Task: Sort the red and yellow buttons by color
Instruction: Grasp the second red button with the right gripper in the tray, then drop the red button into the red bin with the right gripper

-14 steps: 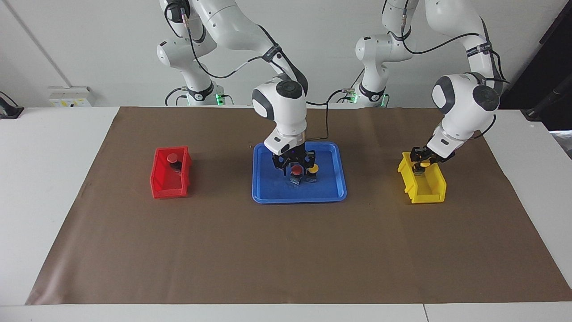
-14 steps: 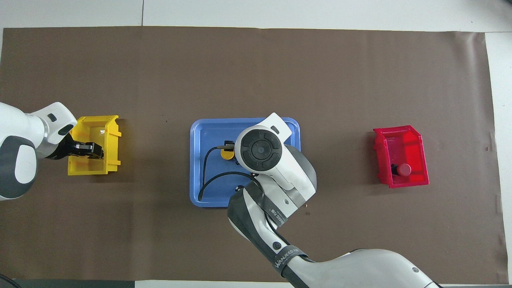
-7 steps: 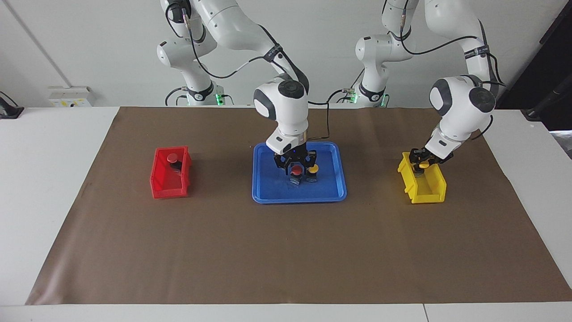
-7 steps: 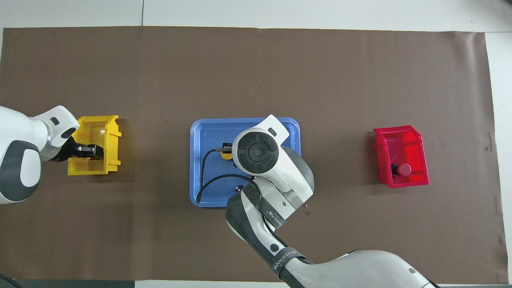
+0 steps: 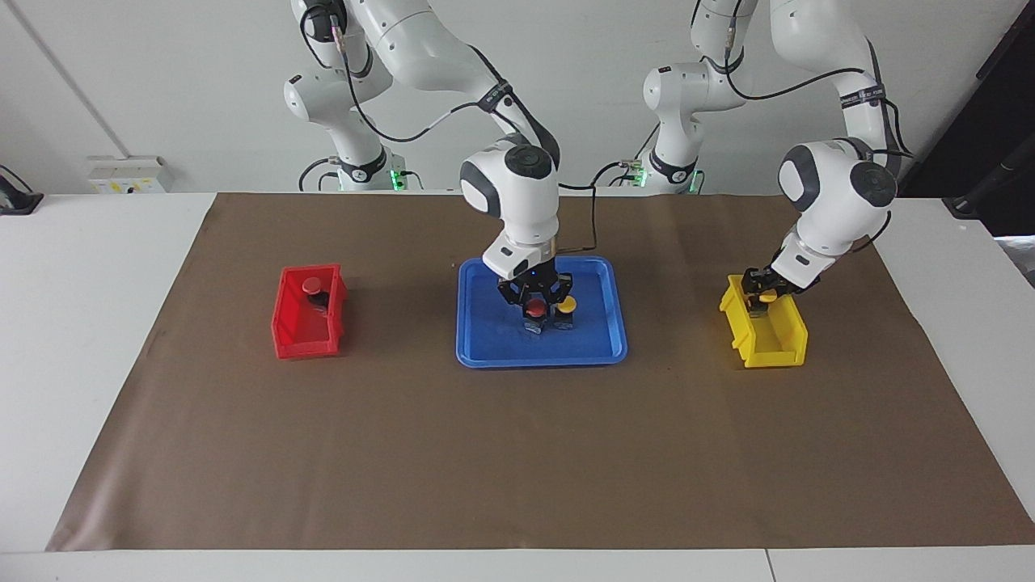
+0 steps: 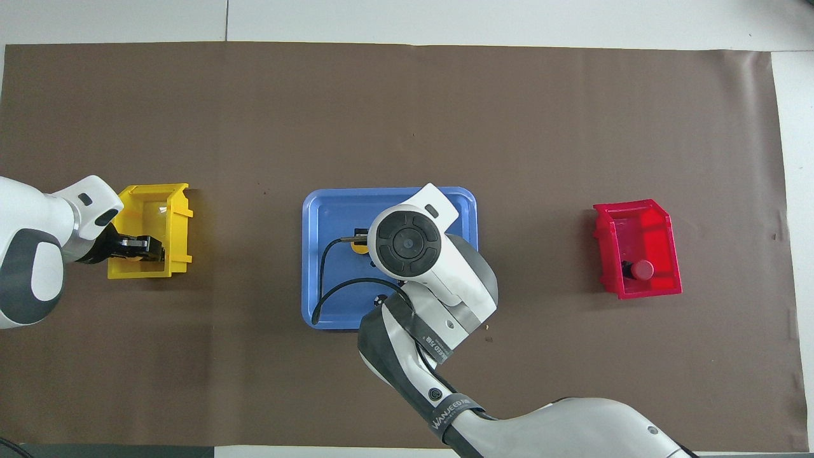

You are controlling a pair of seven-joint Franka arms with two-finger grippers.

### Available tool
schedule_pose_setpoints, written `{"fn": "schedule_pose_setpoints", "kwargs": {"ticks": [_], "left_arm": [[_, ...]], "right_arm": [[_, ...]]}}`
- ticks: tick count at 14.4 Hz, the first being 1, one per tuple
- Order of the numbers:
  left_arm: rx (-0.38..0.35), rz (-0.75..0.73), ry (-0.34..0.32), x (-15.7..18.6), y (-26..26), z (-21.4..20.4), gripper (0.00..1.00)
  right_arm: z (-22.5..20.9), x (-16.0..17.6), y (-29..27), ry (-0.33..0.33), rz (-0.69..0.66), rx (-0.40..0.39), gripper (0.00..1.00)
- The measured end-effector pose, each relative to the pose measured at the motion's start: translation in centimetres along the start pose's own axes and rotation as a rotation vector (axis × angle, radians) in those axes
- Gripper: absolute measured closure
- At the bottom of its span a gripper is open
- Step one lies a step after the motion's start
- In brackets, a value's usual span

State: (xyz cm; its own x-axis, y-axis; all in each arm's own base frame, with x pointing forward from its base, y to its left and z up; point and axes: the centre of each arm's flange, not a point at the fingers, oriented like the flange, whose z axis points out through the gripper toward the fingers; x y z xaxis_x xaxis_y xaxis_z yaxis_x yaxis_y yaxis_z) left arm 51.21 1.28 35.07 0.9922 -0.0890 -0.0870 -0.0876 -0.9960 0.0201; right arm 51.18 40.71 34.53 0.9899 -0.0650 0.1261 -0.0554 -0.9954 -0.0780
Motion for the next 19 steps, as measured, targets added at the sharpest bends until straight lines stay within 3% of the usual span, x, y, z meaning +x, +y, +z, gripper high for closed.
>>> {"fn": "schedule_pose_setpoints", "kwargs": {"ticks": [3,6,9,12,16,18,19], "left_arm": [[0.000,0.002,0.000,0.0,0.1,0.0,0.62],[0.000,0.006,0.000,0.0,0.3,0.0,0.62],[0.001,0.005,-0.001,0.0,0.6,0.0,0.38],[0.000,0.008,-0.006,0.2,0.8,-0.4,0.39],[-0.005,0.009,-0.042,1.5,0.7,-6.1,0.47],[-0.003,0.016,-0.025,2.2,1.1,-10.2,0.46],[-0.002,0.017,-0.015,2.3,1.8,-11.7,0.38]], "right_arm": [[-0.8,0.8,0.4,0.001,0.008,-0.007,0.58],[-5.4,3.8,3.4,-0.005,-0.025,-0.029,0.58],[-13.4,7.6,13.2,-0.039,-0.096,-0.070,0.58],[-17.8,8.9,25.4,-0.080,-0.175,-0.082,0.58],[-15.9,8.4,38.5,-0.121,-0.213,-0.064,0.58],[-14.4,8.1,41.6,-0.110,-0.198,-0.033,0.58],[-13.6,7.9,41.9,-0.108,-0.199,-0.030,0.58]]}}
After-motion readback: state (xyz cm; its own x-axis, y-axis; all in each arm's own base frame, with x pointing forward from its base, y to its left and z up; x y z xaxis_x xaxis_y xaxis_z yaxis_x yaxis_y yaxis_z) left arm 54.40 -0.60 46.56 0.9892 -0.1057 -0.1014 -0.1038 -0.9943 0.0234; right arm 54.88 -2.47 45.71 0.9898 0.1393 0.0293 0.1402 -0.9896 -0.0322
